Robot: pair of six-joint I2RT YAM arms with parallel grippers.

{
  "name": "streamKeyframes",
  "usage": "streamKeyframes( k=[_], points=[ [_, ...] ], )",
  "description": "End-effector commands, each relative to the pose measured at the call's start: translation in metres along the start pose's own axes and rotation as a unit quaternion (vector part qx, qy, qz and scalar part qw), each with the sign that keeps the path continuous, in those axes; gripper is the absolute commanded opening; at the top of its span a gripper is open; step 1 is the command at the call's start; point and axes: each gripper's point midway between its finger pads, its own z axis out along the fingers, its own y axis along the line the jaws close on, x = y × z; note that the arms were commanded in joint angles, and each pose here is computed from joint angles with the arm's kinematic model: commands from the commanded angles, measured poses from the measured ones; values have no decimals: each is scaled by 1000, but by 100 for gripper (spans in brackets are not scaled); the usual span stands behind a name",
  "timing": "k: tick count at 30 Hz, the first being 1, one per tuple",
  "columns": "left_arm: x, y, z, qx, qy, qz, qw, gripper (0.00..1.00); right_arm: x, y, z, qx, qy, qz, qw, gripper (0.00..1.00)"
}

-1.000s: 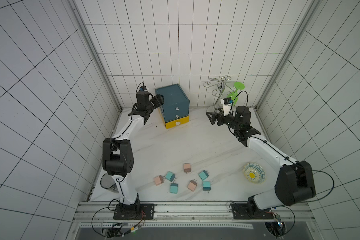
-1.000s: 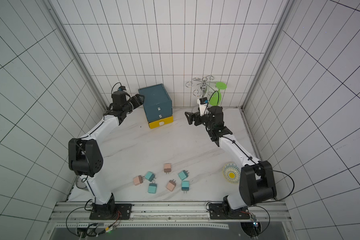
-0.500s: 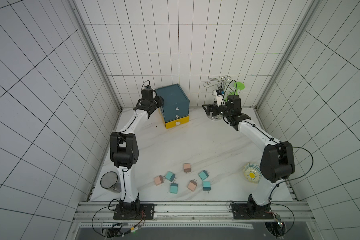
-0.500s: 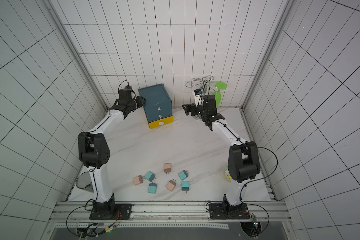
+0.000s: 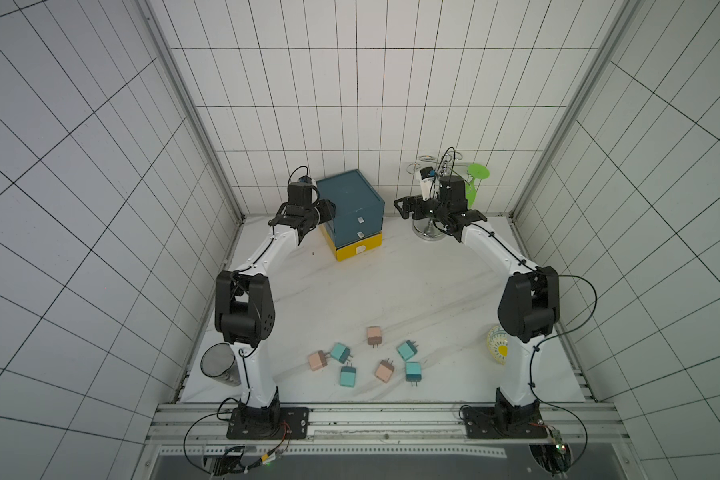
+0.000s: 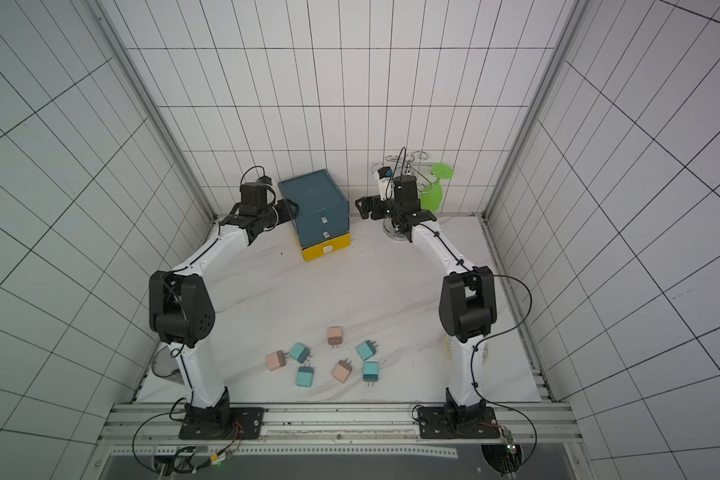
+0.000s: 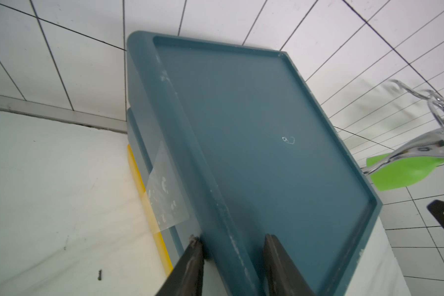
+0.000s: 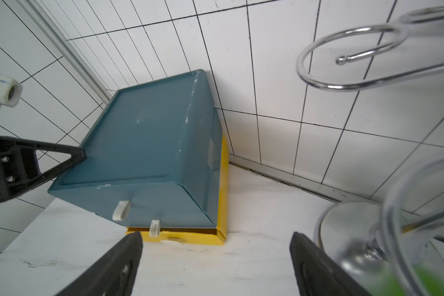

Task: Place the plugs into the drawer by color
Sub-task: Adjust the storage box at the center of the board.

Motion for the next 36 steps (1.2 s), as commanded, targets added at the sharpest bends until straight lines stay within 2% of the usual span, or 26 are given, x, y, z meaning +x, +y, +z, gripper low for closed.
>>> streamKeyframes(
  k=[1, 4, 10, 14, 16, 18, 21, 23, 28, 31, 36],
  points=[
    [30, -2, 6, 31, 78, -15, 996, 38, -6, 10, 14, -11, 25, 16, 1000, 94],
    [42, -10, 3, 35, 95, -4, 995, 36, -6, 14, 23, -13, 37, 13, 999, 94],
    [45, -22, -12, 34, 70, 9, 997, 37, -2, 5, 40, 16, 55, 11, 998, 93],
    [45, -15, -14, 21, 59, 3, 998, 51, -1, -3, 55, 22, 50, 12, 998, 90],
    [39, -11, -11, 19, 48, 2, 999, 58, 7, 2, 66, -5, 56, 24, 998, 87],
    [34, -7, -9, 23, 37, -6, 999, 56, 14, 10, 78, -38, 51, 40, 997, 83],
    [42, 1, -4, 24, 47, -16, 998, 56, 34, 19, 86, -57, 74, 53, 994, 75],
    [42, 4, -1, 27, 41, -15, 999, 63, 45, 28, 85, -61, 85, 41, 994, 73],
    [37, 10, 3, 44, 35, -30, 998, 71, 57, 57, 78, -103, 95, 48, 989, 64],
    [38, 6, 1, 73, 31, -36, 996, 72, 67, 79, 67, -122, 110, 59, 985, 59],
    [37, -14, -17, 116, 25, -47, 992, 70, 90, 112, 44, -114, 133, 61, 983, 59]
  ],
)
